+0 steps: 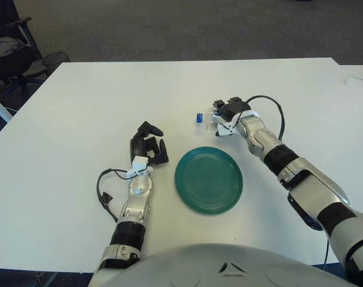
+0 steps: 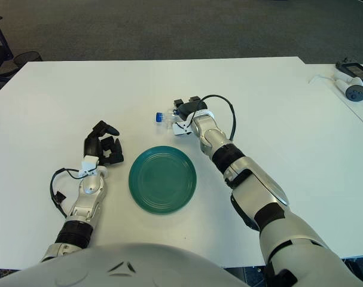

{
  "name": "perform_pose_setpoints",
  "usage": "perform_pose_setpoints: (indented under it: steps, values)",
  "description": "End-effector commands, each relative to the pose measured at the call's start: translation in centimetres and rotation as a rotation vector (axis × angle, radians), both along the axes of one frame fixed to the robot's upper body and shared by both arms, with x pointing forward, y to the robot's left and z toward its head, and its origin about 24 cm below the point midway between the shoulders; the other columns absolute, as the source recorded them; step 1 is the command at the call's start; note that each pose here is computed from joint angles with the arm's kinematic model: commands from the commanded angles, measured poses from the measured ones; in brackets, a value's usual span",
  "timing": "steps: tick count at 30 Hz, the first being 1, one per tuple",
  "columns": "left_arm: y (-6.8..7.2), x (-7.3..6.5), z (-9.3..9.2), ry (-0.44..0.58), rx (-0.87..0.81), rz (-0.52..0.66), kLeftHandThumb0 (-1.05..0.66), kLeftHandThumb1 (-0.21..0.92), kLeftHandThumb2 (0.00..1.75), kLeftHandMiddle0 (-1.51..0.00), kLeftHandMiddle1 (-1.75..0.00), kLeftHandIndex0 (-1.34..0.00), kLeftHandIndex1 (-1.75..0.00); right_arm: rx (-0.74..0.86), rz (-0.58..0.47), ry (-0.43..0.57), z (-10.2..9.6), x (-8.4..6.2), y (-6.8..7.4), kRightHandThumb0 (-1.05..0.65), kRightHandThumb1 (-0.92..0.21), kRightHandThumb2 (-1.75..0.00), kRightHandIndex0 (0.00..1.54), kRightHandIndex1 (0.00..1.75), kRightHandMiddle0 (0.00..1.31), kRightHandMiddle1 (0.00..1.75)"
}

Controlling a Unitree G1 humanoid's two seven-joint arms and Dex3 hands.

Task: Put the bottle into the plate.

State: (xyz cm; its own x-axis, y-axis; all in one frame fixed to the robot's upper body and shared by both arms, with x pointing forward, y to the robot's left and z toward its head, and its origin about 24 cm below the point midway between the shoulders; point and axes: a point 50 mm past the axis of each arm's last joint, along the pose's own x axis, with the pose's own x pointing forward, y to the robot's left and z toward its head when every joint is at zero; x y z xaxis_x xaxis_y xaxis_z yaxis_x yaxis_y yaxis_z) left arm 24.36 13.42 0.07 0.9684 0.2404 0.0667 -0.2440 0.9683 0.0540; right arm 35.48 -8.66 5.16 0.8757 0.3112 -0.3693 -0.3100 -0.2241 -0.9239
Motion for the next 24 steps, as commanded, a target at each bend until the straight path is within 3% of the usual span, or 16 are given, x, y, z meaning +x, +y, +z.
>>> perform_pose_setpoints:
  steps: [1,4,5,6,8,10,11,12,14,17,21,24]
  values:
    - [-0.3,-0.9,-1.8,0.105,0.014,-0.006,-0.59,0.06,1.63,-1.32,-1.75,-0.83,-1.75,-0.052,0.011,0.076,-2.3,-1.0,-0.4,-0.77,-0.92,-0.46,0.08,0.23,0.0,0.39]
    - [-0.3,-1.0,-1.8,0.107,0.019,0.002,-0.59,0.06,1.63,-1.31,-1.75,-0.83,-1.75,-0.036,0.019,0.05,-2.5,-1.1,-0.5,-0.76,-0.92,-0.44,0.15,0.26,0.0,0.47]
    - [-0.3,-1.0,-1.8,0.107,0.02,0.004,-0.59,0.06,1.63,-1.31,-1.75,-0.83,-1.75,-0.03,0.021,0.041,-2.5,-1.1,-0.6,-0.72,-0.9,-0.43,0.15,0.61,0.0,0.68]
    - [-0.3,-1.0,-1.8,0.107,0.021,0.005,-0.59,0.07,1.63,-1.31,-1.75,-0.83,-1.75,-0.022,0.021,0.029,-2.6,-1.1,-0.6,-0.71,-0.89,-0.43,0.14,0.76,0.0,0.76]
    - [-0.3,-1.0,-1.8,0.108,0.023,0.005,-0.59,0.07,1.63,-1.31,-1.75,-0.83,-1.75,-0.008,0.019,0.01,-2.7,-1.1,-0.7,-0.65,-0.81,-0.5,0.21,1.24,0.0,1.11]
    - [-0.3,-1.0,-1.8,0.108,0.025,0.005,-0.59,0.07,1.63,-1.31,-1.75,-0.83,-1.75,0.015,0.016,-0.022,-2.7,-1.0,-0.8,-0.61,-0.74,-0.6,0.24,1.44,0.0,1.33]
    - [-0.3,-1.0,-1.8,0.109,0.027,0.004,-0.59,0.07,1.63,-1.31,-1.75,-0.83,-1.75,0.057,0.014,-0.073,-2.8,-1.0,-0.9,-0.53,-0.72,-0.66,0.3,1.55,0.12,1.47]
    - [-0.3,-1.0,-1.8,0.109,0.028,0.003,-0.59,0.07,1.63,-1.31,-1.75,-0.83,-1.75,0.087,0.013,-0.109,-2.8,-1.0,-0.9,-0.42,-0.63,-0.8,0.39,1.56,0.18,1.52]
    - [-0.3,-1.0,-1.8,0.11,0.029,0.002,-0.59,0.07,1.63,-1.31,-1.75,-0.83,-1.75,0.201,-0.005,-0.18,-3.0,-1.1,-1.2,-0.18,-0.31,-1.22,0.67,1.55,0.4,1.66]
    - [-0.2,-1.1,-1.8,0.112,0.027,0.001,-0.59,0.07,1.63,-1.31,-1.75,-0.82,-1.75,0.311,-0.025,-0.222,-3.0,-1.1,-1.3,-0.06,-0.09,-1.49,0.85,1.54,0.56,1.72]
    - [-0.2,-1.1,-1.8,0.117,0.018,-0.002,-0.59,0.07,1.62,-1.3,-1.75,-0.82,-1.75,0.429,-0.043,-0.265,-3.0,-1.2,-1.5,-0.01,0.04,-1.66,0.94,1.57,0.66,1.74]
    - [-0.2,-1.1,-1.7,0.119,0.01,-0.005,-0.58,0.08,1.61,-1.3,-1.75,-0.81,-1.75,0.486,-0.049,-0.284,-3.0,-1.3,-1.7,-0.01,0.08,-1.71,0.96,1.59,0.68,1.74]
